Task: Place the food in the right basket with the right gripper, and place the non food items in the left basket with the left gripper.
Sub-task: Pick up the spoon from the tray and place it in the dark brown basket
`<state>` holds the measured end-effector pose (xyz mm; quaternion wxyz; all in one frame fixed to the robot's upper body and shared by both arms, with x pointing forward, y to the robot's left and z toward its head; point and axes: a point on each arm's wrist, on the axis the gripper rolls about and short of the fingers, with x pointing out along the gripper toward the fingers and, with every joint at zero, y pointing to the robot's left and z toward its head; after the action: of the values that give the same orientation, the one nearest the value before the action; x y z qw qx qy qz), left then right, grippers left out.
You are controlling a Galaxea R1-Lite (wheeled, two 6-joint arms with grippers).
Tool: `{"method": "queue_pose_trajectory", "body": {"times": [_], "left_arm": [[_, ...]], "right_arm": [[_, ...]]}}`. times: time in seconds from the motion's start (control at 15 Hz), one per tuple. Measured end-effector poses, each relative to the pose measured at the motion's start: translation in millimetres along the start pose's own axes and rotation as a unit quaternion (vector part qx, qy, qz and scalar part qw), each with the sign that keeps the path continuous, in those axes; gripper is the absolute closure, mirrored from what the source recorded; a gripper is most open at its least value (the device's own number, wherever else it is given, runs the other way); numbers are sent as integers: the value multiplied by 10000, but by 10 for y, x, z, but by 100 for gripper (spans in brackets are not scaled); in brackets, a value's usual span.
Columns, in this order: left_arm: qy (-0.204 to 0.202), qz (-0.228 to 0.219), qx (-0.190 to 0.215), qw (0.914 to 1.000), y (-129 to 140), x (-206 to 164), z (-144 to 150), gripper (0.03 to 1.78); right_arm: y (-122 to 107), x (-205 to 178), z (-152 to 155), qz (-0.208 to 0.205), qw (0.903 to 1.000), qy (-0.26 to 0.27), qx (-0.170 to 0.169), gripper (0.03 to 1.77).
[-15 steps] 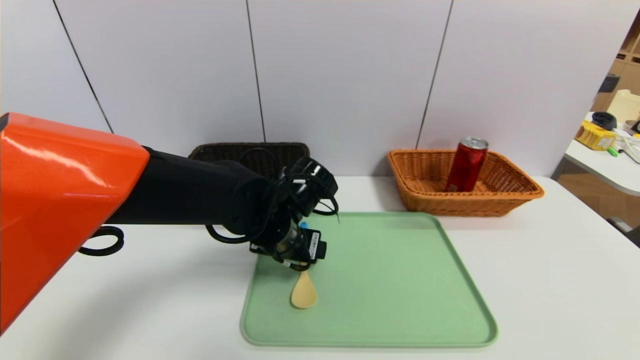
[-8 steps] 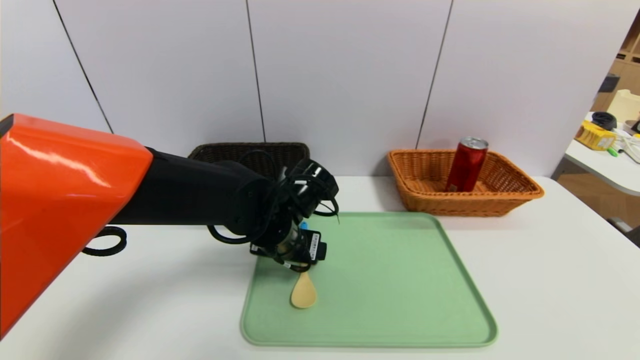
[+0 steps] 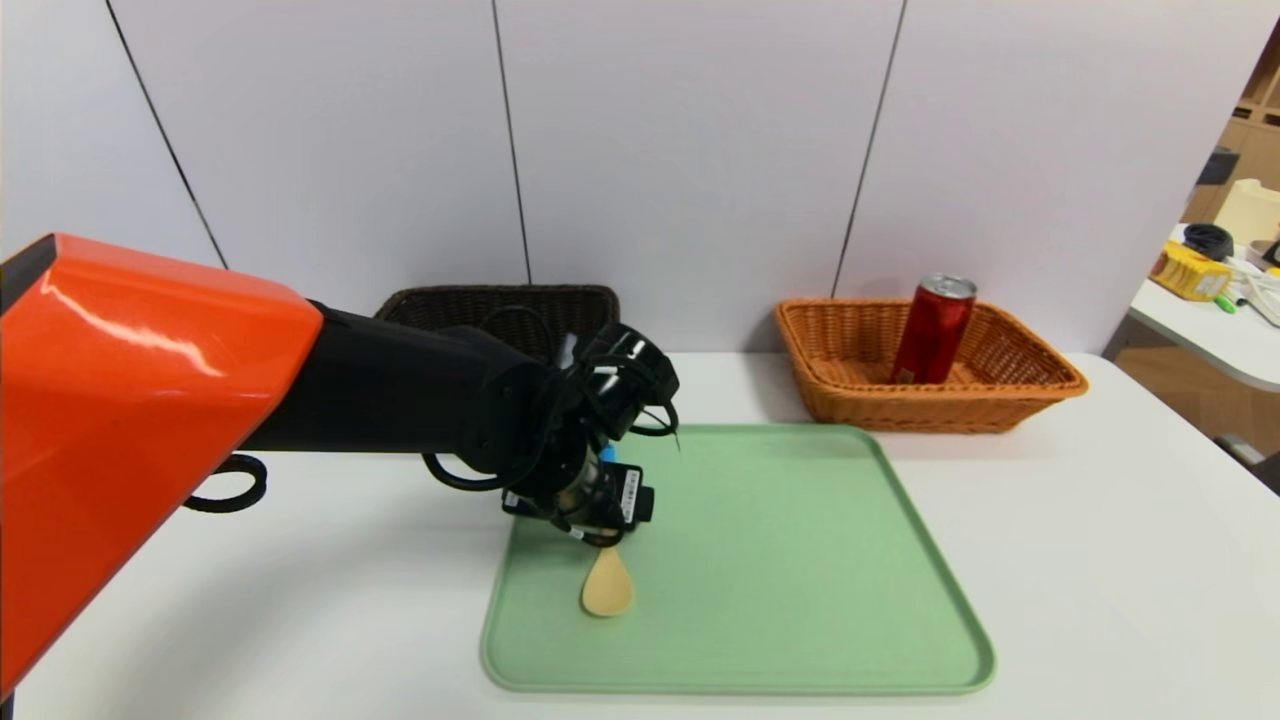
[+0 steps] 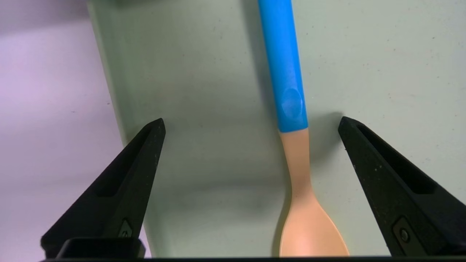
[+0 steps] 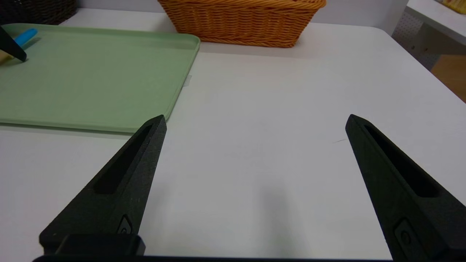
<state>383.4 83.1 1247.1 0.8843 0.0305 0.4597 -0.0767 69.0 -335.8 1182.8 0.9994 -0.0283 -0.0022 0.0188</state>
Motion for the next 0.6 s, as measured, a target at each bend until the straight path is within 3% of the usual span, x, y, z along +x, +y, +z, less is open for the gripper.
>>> {"method": "queue_pose_trajectory", "body": {"times": [0.6], "left_arm": [[-8,3,-105,9999,0,-1,1,12]], "right_arm": [[0,0,0,-2,10000,0,2,10]]}}
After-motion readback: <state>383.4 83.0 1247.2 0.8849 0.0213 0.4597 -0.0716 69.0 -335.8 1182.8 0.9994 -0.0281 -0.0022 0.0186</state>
